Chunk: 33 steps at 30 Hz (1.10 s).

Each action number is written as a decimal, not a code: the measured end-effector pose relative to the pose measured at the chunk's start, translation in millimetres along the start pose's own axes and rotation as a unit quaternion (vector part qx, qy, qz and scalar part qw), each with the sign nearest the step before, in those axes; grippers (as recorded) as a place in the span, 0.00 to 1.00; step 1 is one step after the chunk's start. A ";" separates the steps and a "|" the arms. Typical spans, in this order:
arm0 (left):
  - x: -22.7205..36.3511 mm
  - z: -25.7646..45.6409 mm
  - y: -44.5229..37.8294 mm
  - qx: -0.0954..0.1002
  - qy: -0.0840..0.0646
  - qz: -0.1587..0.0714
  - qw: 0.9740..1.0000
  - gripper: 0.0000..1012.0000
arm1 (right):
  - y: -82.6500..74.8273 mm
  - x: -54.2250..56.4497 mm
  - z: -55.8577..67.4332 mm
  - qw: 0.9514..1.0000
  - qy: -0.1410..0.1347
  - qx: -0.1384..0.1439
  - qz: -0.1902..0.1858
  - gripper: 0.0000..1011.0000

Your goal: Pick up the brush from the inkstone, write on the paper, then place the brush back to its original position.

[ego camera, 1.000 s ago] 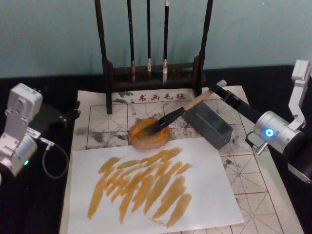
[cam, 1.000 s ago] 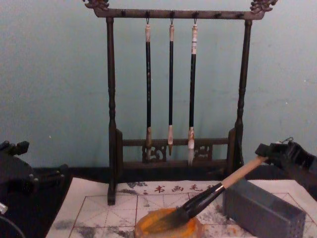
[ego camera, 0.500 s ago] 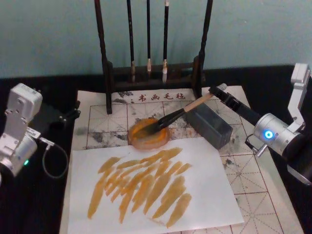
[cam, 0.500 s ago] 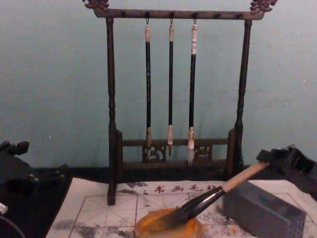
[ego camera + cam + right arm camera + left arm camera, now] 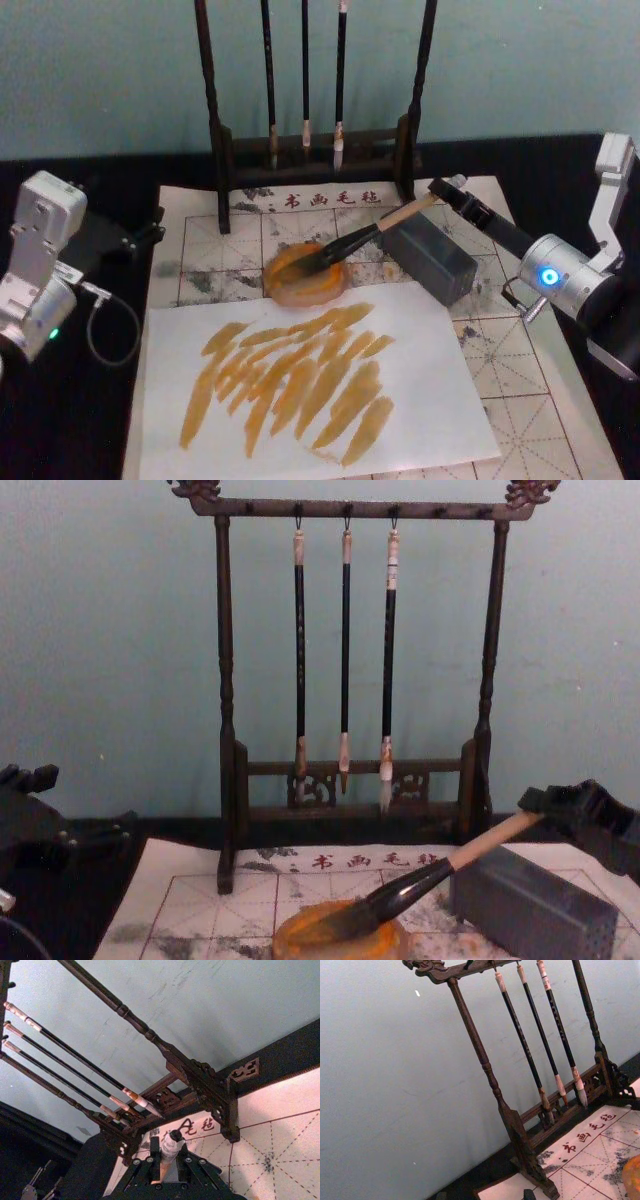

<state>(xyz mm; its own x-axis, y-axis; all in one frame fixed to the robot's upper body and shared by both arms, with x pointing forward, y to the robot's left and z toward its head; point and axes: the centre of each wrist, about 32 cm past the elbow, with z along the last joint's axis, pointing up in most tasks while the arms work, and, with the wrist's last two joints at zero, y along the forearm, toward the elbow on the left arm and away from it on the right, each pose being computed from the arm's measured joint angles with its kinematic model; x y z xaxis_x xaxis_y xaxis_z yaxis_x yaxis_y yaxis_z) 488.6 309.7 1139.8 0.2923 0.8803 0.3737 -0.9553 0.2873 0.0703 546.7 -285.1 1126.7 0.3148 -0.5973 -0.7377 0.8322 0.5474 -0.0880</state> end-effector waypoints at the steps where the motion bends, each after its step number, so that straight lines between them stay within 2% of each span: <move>1: 0.0 0.0 0.0 0.000 0.000 0.000 1.000 0.99 | 0.0 0.0 0.0 1.000 0.000 0.000 0.000 0.19; 24: 0.0 0.0 0.0 0.000 0.000 0.000 1.000 0.99 | 0.0 0.0 0.3 1.000 -0.001 0.000 0.000 0.20; 27: 0.0 0.0 0.0 0.000 0.000 0.000 1.000 0.99 | -0.2 0.3 0.2 1.000 -0.002 -0.001 -0.001 0.22; 33: 0.0 0.0 0.0 0.000 0.000 0.000 1.000 0.99 | -0.1 0.2 0.0 1.000 -0.002 -0.001 -0.001 0.40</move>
<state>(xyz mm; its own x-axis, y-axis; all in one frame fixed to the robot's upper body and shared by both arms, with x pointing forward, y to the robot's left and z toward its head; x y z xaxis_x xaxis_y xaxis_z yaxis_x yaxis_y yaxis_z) 488.6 309.6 1139.8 0.2922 0.8803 0.3737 -0.9553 0.2873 0.0702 546.6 -285.3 1126.5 0.3150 -0.6009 -0.7347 0.8316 0.5477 -0.0915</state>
